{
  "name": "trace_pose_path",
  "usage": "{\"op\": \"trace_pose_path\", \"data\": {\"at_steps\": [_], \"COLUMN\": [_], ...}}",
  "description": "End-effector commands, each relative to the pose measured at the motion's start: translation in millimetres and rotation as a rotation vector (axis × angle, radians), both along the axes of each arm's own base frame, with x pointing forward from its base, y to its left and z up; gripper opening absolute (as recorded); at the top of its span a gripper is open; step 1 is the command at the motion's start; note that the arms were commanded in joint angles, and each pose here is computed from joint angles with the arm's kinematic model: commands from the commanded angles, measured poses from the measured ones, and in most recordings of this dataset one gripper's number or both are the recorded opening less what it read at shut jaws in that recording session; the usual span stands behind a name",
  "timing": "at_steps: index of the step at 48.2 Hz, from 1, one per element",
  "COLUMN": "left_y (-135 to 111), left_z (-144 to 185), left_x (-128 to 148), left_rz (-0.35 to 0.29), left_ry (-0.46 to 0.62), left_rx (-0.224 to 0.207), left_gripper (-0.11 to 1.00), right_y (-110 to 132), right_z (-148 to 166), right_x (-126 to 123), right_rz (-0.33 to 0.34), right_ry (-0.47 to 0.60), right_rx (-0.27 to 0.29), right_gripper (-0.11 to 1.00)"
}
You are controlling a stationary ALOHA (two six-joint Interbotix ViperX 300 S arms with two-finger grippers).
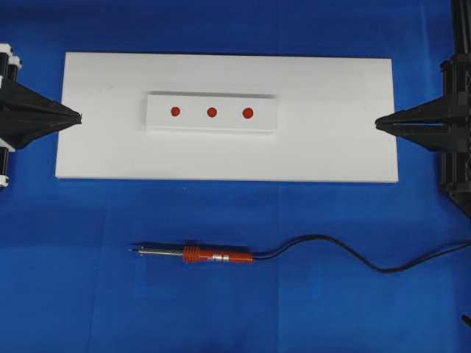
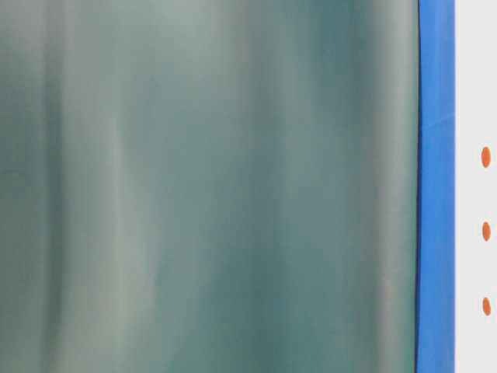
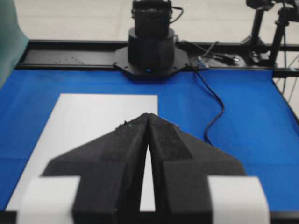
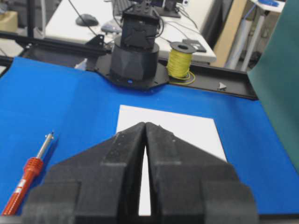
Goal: Touch the tip of the soldering iron to the mark.
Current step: 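Move the right gripper down over the red soldering iron handle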
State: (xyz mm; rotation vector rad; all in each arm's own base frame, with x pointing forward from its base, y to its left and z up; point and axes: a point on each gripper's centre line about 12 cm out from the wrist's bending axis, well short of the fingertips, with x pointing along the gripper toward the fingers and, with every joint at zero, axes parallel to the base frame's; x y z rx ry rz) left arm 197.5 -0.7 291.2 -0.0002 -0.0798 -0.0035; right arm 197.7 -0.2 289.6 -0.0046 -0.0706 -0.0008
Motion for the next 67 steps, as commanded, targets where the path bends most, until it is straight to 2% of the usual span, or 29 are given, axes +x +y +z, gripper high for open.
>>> {"op": "trace_pose_path", "data": {"at_steps": [1,7,20,30,34,37,40,47,50,67], "left_y": [0,0,0,0,0,0,0,0,0,0], "left_z": [3,3,4,3,4,3,3,2,3,1], "left_x": [1,0,0,0,0,0,0,0,0,-1], "left_rz": [0.000,0.000,0.001,0.001,0.001,0.001,0.001,0.001,0.001,0.001], "left_ry": [-0.003,-0.002,-0.003,-0.002,-0.003,-0.002,-0.002,0.003,0.000,0.003], "left_rx": [0.001,0.003,0.014,0.015,0.015,0.015,0.015,0.015,0.015,0.017], "left_gripper": [0.00,0.00,0.00,0.00,0.00,0.00,0.00,0.00,0.00,0.00], "right_y": [0,0,0,5,11,16,21,31,34,67], "right_z": [11,9,15,14,16,18,20,16,9,-38], "right_x": [3,3,5,17,25,33,41,69,82,154], "right_rz": [-0.002,-0.002,-0.001,0.027,0.051,0.074,0.090,0.115,0.115,0.128], "right_ry": [-0.021,0.020,0.024,0.056,0.069,0.078,0.088,0.153,0.192,0.418], "right_rx": [0.003,0.003,0.032,0.074,0.084,0.088,0.090,0.097,0.110,0.234], "right_gripper": [0.00,-0.06,-0.06,-0.04,0.04,0.17,0.33,0.78,0.91,0.89]}}
